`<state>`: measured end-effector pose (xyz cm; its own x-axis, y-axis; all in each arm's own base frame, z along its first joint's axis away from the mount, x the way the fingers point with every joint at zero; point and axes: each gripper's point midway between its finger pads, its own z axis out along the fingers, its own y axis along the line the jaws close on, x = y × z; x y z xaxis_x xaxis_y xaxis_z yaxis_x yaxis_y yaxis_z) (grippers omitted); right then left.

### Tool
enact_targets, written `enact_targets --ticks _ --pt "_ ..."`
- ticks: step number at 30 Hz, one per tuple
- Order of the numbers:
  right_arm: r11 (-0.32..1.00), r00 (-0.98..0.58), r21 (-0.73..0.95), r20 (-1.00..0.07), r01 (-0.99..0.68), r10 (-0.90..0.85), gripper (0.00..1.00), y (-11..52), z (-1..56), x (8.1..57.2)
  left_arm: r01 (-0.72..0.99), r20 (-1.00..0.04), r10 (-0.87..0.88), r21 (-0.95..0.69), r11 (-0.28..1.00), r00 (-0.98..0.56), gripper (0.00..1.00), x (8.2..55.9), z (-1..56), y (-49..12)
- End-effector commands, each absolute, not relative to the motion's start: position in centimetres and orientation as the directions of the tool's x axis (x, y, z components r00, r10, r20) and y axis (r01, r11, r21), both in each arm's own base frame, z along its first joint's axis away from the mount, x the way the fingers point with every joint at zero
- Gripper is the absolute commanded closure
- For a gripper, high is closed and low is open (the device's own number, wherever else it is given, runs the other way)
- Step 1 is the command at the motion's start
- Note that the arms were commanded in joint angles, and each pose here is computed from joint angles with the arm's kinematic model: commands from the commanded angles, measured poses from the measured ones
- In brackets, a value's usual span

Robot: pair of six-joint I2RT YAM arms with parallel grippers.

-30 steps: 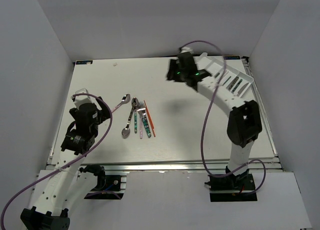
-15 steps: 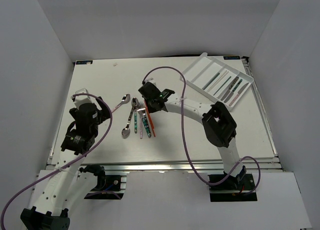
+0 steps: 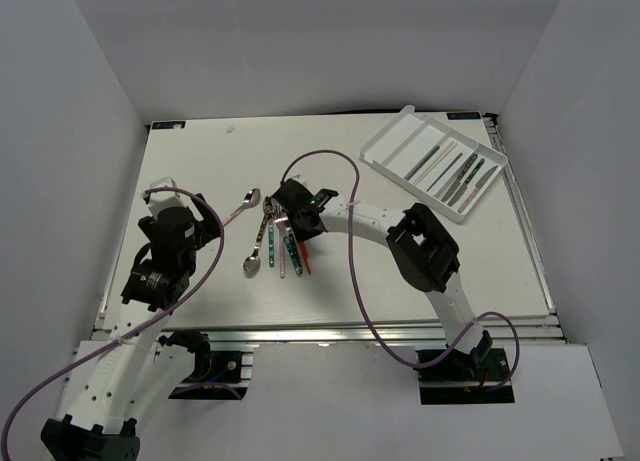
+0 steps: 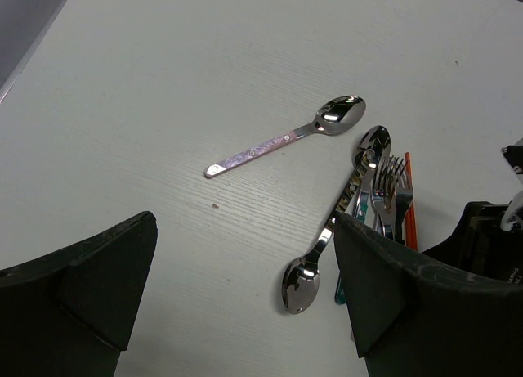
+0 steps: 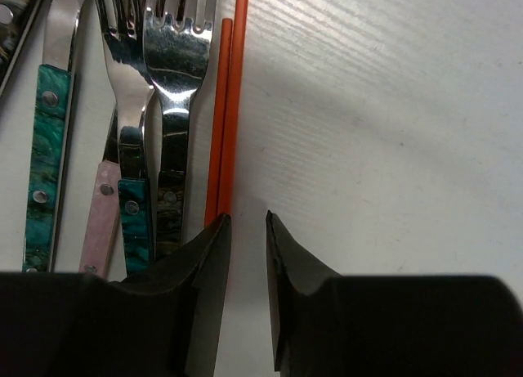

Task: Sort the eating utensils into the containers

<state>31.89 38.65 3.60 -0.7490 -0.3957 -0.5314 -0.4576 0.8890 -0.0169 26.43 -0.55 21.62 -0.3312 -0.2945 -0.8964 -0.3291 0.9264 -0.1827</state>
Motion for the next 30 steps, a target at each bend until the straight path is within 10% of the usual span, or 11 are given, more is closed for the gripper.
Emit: enact_targets --ticks 1,16,24,30 --pt "0.881 -0.749 0.0 -0.526 -0.473 -0.402 0.7 39.4 3.5 31.3 -0.318 -0.899 -0.295 -0.19 0.929 -0.323 0.02 26.3 21.9 -0.7" --pt "0.883 -0.779 -0.023 -0.461 -0.469 -0.426 0.72 38.6 0.5 30.4 -0.318 -0.902 -0.297 -0.195 0.928 -0.314 0.02 26.3 22.1 -0.7" --pt "0.884 -0.79 -0.044 -0.429 -0.466 -0.438 1.0 37.5 0.1 30.0 -0.32 -0.903 -0.297 -0.195 0.927 -0.311 0.02 26.2 22.2 -0.6" --pt "0.895 -0.804 0.068 -0.473 -0.442 -0.361 1.0 36.5 3.0 31.3 -0.319 -0.903 -0.298 -0.197 0.927 -0.308 0.02 26.2 22.2 -0.6"
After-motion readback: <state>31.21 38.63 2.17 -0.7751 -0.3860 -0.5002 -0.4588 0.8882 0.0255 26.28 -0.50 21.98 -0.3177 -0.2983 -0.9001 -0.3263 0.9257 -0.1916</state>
